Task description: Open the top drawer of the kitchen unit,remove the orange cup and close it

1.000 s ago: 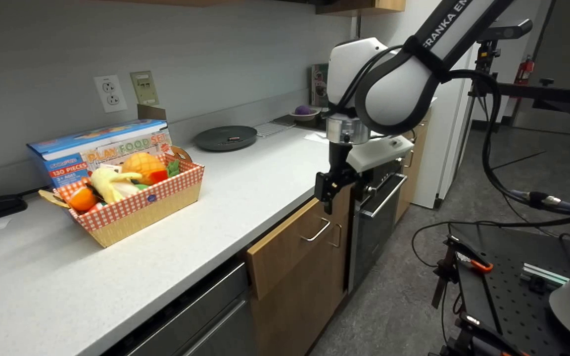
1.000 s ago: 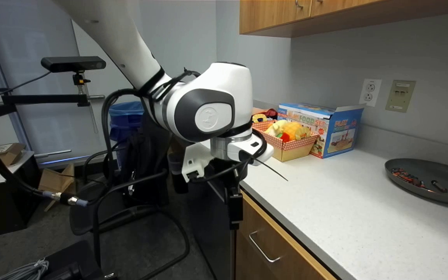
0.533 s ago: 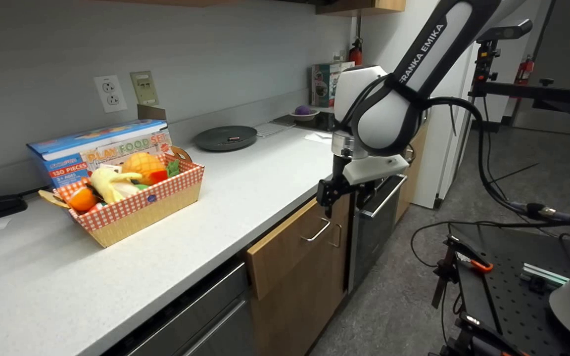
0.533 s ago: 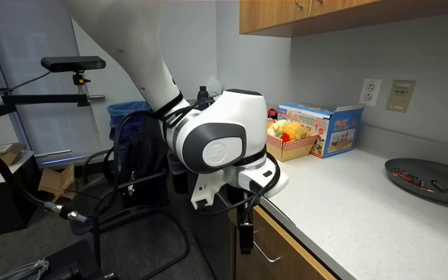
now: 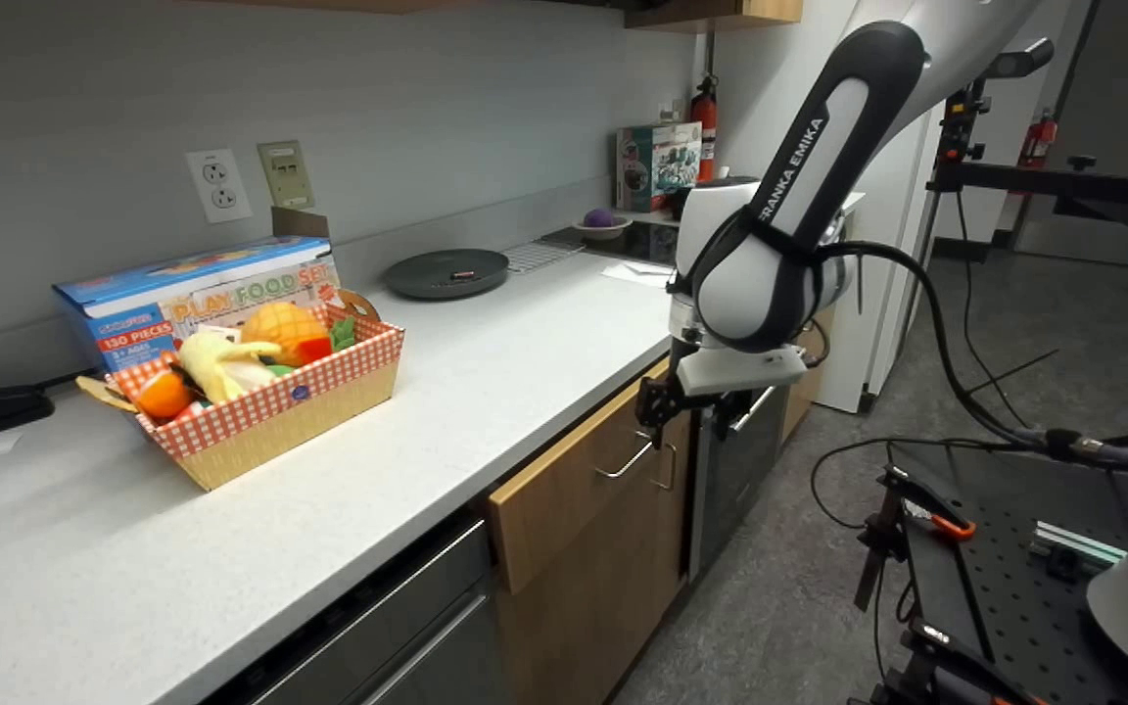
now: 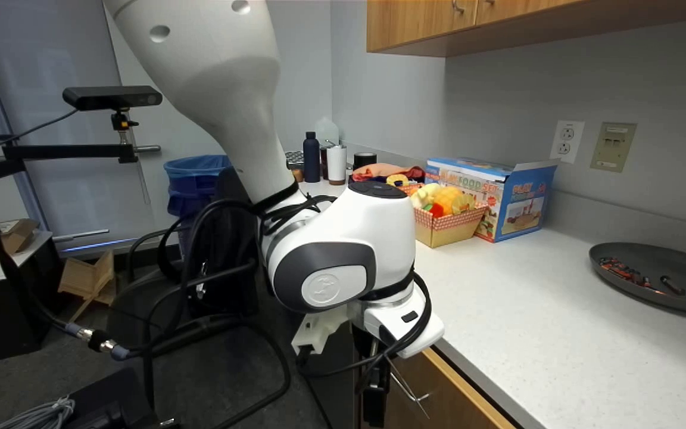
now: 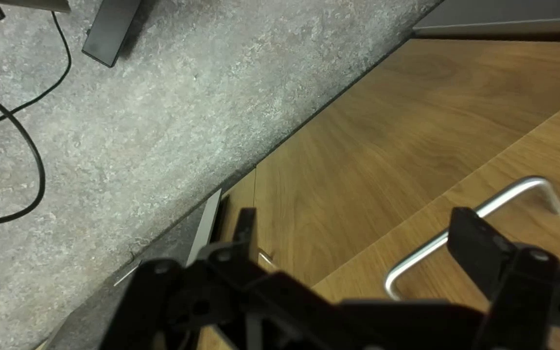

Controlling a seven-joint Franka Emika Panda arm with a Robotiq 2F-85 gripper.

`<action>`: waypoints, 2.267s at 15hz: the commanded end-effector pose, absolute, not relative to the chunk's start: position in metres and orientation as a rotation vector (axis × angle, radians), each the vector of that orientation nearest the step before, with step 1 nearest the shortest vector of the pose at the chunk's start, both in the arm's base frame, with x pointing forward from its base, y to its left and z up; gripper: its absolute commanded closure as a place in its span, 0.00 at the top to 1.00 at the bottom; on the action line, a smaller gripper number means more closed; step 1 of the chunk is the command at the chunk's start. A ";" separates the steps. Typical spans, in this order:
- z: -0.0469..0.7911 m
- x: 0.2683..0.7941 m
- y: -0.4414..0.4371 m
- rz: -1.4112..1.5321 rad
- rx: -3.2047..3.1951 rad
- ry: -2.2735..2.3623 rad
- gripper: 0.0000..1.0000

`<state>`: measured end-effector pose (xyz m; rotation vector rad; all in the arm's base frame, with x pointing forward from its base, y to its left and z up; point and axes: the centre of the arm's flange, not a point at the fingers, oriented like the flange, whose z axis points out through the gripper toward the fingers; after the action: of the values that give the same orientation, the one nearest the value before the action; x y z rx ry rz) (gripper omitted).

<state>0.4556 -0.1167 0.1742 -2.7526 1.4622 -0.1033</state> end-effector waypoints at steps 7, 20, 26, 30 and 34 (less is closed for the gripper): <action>0.166 0.453 -0.117 -0.126 -2.688 1.509 1.00; 0.143 0.446 -0.121 -0.347 -2.512 1.684 1.00; 0.132 0.449 -0.127 -0.354 -2.458 1.713 1.00; 0.125 0.453 -0.129 -0.355 -2.428 1.731 1.00; 0.123 0.460 -0.129 -0.365 -2.400 1.741 1.00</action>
<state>0.4526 -0.1255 0.1315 -2.4449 1.7241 -0.3285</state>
